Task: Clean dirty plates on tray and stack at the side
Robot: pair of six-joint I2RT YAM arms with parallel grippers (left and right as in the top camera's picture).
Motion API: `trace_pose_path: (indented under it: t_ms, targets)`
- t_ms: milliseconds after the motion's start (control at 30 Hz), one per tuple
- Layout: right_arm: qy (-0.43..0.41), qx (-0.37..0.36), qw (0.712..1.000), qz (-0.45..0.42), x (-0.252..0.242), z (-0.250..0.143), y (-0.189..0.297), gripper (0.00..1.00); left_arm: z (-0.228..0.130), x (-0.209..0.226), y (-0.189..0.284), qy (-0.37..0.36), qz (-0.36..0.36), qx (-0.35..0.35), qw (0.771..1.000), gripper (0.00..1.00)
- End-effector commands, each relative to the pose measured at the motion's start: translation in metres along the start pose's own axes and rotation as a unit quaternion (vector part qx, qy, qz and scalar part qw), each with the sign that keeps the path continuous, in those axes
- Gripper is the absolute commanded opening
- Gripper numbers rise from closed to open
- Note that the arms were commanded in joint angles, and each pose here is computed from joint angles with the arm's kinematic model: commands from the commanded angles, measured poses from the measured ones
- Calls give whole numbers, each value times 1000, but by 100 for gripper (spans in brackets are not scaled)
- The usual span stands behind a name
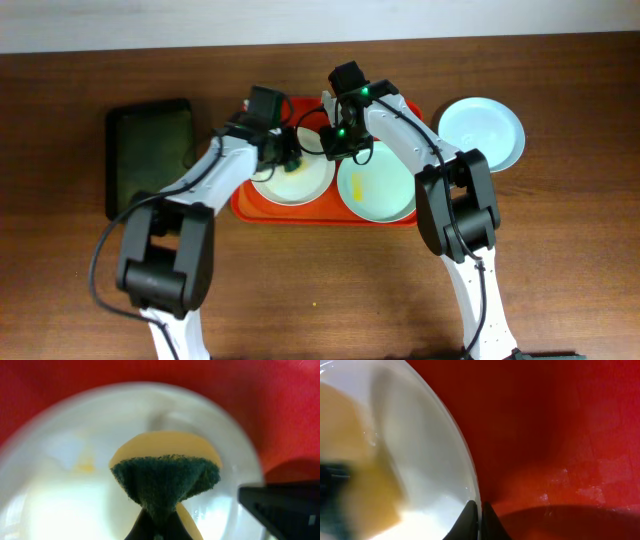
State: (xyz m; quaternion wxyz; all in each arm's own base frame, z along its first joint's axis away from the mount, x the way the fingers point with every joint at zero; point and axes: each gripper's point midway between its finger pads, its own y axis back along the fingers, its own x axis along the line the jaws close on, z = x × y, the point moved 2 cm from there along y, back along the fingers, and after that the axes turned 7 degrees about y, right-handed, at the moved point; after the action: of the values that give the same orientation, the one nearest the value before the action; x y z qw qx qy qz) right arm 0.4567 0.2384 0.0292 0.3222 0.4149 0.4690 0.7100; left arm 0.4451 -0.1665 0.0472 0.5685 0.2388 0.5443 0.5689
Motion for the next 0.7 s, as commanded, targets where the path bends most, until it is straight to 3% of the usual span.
trace_pose_path:
  t_ms: [0, 200, 300, 467, 600, 667]
  targets:
    - [6, 2, 1000, -9, -2, 1, -6, 5, -12, 15, -28, 10, 27, 25, 999, 0]
    - [7, 3, 1000, -11, -2, 1, -6, 5, 7, 92, -10, 49, 166, 2, 985, 0]
    - [7, 3, 1000, -11, -2, 1, -6, 5, 23, 117, 13, 73, 199, -15, 977, 0]
    - [7, 1, 1000, -11, -2, 2, -6, 5, 48, 106, 60, 86, 167, -65, 980, 0]
    - [11, -6, 1000, -11, 0, 5, -4, 4, 54, 78, 100, 87, 98, -79, 988, 0]
    - [22, -18, 1000, -10, 9, 10, 8, 4, 58, 78, 123, 87, 104, -104, 985, 0]
